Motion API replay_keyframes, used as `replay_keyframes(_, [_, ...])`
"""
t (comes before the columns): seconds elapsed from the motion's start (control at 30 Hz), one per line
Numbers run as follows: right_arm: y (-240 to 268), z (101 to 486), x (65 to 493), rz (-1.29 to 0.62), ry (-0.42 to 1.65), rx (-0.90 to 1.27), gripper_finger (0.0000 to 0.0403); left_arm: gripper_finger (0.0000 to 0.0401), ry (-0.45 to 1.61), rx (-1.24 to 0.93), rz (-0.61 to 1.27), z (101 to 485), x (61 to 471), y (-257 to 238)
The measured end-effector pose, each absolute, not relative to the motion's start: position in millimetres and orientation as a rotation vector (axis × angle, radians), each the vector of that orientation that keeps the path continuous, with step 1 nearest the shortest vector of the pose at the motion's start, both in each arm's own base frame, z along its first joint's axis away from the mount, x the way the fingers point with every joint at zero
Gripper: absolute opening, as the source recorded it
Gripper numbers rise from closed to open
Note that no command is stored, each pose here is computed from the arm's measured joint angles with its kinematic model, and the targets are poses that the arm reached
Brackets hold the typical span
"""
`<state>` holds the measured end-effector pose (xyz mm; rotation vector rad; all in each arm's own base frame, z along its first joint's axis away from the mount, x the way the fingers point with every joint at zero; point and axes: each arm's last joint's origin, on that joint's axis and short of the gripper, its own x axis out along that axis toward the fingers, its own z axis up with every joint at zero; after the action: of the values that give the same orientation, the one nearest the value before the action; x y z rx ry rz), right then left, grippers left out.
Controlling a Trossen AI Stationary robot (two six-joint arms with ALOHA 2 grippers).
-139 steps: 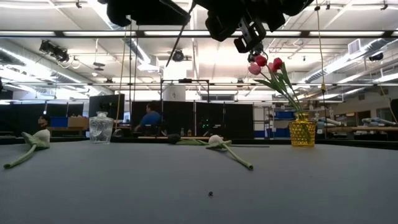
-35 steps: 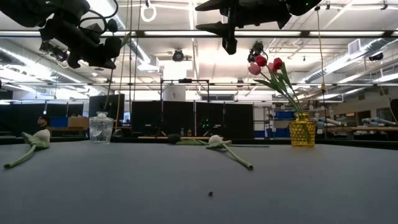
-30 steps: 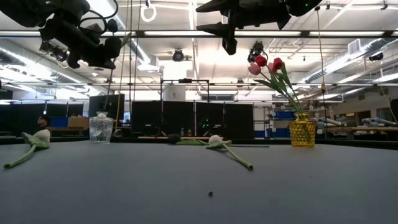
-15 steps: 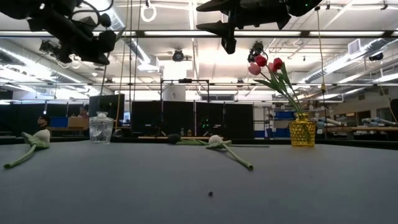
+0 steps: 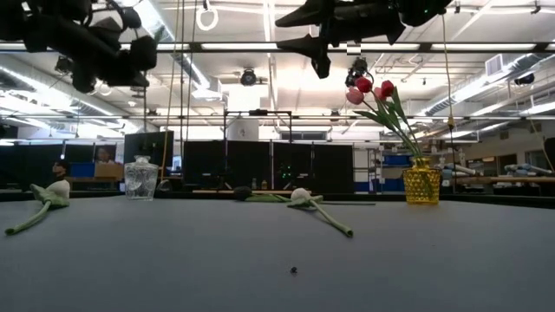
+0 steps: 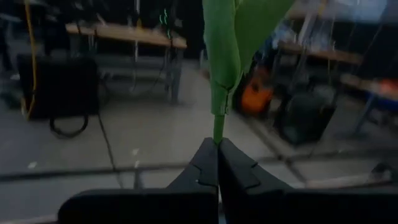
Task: Sort flowers into vase by color
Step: Put the bottom black flower into the transparent vase
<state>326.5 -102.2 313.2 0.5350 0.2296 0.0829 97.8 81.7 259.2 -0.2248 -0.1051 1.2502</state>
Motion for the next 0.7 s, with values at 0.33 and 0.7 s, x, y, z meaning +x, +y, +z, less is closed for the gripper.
replay_keyframes(0.33, [-116,313,321,0.066,0.229,0.546,0.0185,0.0000,-0.138,-0.097,1.447,274,90,85])
replay_keyframes(0.7, [-132,314,315,0.060,0.210,0.545,0.0185,0.0009,-0.222,-0.197,1.486,252,87,96])
